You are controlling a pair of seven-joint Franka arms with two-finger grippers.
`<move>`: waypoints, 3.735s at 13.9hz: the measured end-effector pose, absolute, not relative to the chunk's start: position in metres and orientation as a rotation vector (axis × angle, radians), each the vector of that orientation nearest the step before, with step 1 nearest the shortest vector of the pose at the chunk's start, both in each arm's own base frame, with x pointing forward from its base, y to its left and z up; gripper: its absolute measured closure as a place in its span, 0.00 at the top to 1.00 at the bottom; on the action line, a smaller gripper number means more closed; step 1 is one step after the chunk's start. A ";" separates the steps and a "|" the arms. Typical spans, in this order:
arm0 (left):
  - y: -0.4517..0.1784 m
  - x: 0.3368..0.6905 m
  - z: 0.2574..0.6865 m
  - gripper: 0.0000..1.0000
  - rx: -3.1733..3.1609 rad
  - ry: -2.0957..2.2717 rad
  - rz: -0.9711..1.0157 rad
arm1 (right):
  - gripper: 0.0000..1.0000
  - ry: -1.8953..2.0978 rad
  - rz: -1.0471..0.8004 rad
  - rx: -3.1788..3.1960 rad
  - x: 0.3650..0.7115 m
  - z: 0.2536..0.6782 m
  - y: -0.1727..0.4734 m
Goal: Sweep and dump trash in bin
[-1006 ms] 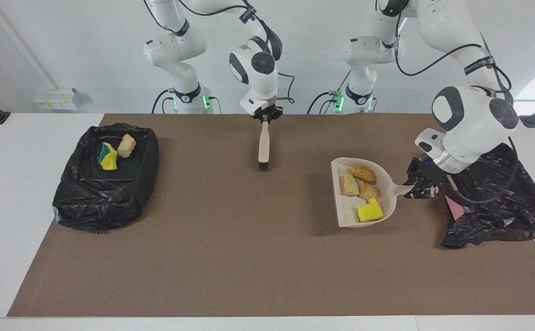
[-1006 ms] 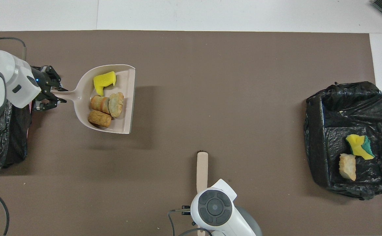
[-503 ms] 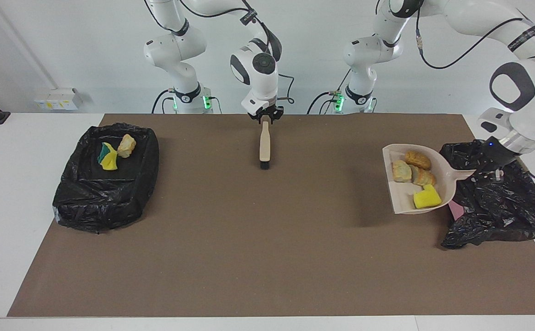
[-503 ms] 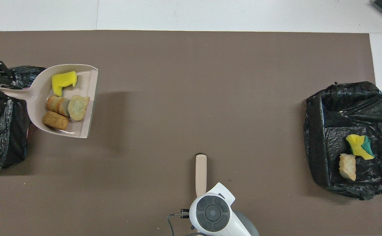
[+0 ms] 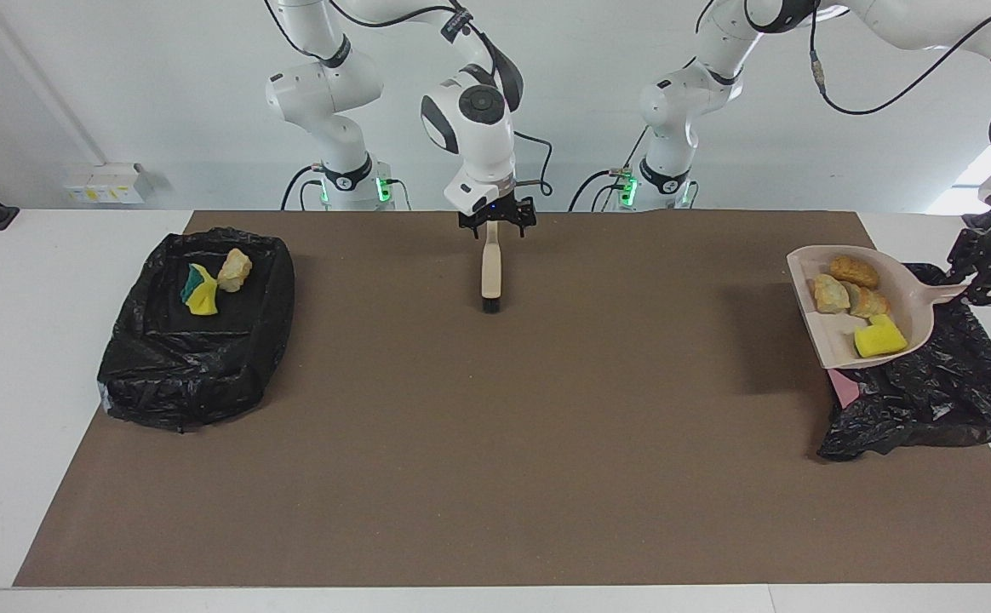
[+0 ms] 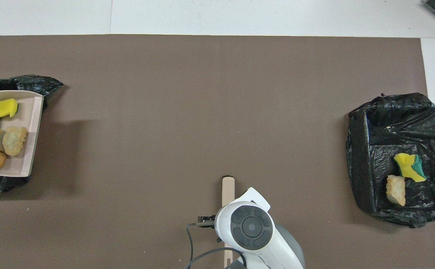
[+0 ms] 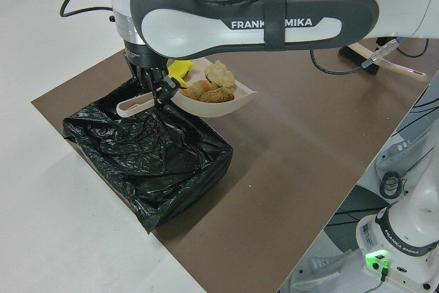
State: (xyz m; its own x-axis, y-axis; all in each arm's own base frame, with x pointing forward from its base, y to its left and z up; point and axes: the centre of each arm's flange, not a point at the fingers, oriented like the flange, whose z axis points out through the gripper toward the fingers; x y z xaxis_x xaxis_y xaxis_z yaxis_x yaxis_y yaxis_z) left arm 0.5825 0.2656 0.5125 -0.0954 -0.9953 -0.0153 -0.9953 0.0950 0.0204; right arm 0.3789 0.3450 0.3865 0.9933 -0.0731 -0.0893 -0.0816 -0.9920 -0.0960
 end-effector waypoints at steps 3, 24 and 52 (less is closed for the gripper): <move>0.301 0.578 0.524 0.31 2.174 -2.426 -0.073 | 1.00 0.171 0.014 -3.037 0.429 0.419 0.310; 0.255 0.573 0.577 0.31 2.570 -2.606 -1.182 | 1.00 0.119 -0.141 -3.162 0.530 0.664 -0.007; -0.012 0.556 0.524 0.31 2.699 -2.151 -0.640 | 1.00 0.140 -0.034 -3.147 0.513 0.675 -0.017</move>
